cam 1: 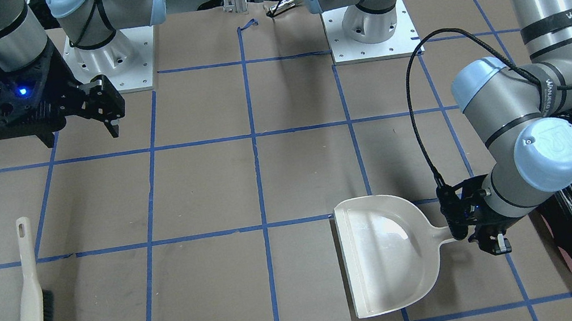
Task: Sweep and dump trash into bin
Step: 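Lower the empty dustpan back onto the table with the left gripper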
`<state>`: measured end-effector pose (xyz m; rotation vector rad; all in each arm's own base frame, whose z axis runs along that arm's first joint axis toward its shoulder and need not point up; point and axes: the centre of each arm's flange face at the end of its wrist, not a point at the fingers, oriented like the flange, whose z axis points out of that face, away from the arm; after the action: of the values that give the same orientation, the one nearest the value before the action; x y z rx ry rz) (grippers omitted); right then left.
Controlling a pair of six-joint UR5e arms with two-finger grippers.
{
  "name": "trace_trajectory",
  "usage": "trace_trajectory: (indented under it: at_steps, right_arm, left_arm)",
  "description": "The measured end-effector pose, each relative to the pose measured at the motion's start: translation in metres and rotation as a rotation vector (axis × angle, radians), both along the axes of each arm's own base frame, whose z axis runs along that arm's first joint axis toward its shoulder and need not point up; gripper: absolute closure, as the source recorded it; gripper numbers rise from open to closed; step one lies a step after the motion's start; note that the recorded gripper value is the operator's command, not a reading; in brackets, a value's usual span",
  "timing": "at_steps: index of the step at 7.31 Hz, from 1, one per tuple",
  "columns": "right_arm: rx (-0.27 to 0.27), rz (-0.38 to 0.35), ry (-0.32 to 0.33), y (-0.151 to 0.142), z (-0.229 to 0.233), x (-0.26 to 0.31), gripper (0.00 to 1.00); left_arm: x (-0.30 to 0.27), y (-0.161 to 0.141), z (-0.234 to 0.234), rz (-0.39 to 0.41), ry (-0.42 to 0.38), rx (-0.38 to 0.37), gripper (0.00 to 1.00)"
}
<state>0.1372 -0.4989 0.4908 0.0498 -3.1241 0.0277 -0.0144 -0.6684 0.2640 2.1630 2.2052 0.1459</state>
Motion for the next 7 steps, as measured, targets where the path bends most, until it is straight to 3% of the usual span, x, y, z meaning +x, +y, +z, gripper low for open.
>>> trace_trajectory:
  at_steps: [4,5,7]
  right_arm:
    - [0.002,0.000,0.000,0.001,-0.003,0.000,0.00]
    - [-0.002,-0.001,0.000,0.000,-0.004,0.000,0.00]
    - [-0.004,0.000,0.000,0.000,-0.005,0.000,0.00]
  left_arm:
    - [0.003,0.002,-0.008,-0.003,-0.001,0.007,0.94]
    - [0.003,0.003,-0.010,-0.001,0.000,0.010,0.87]
    - [0.004,0.002,-0.012,0.001,0.000,0.005,0.87]
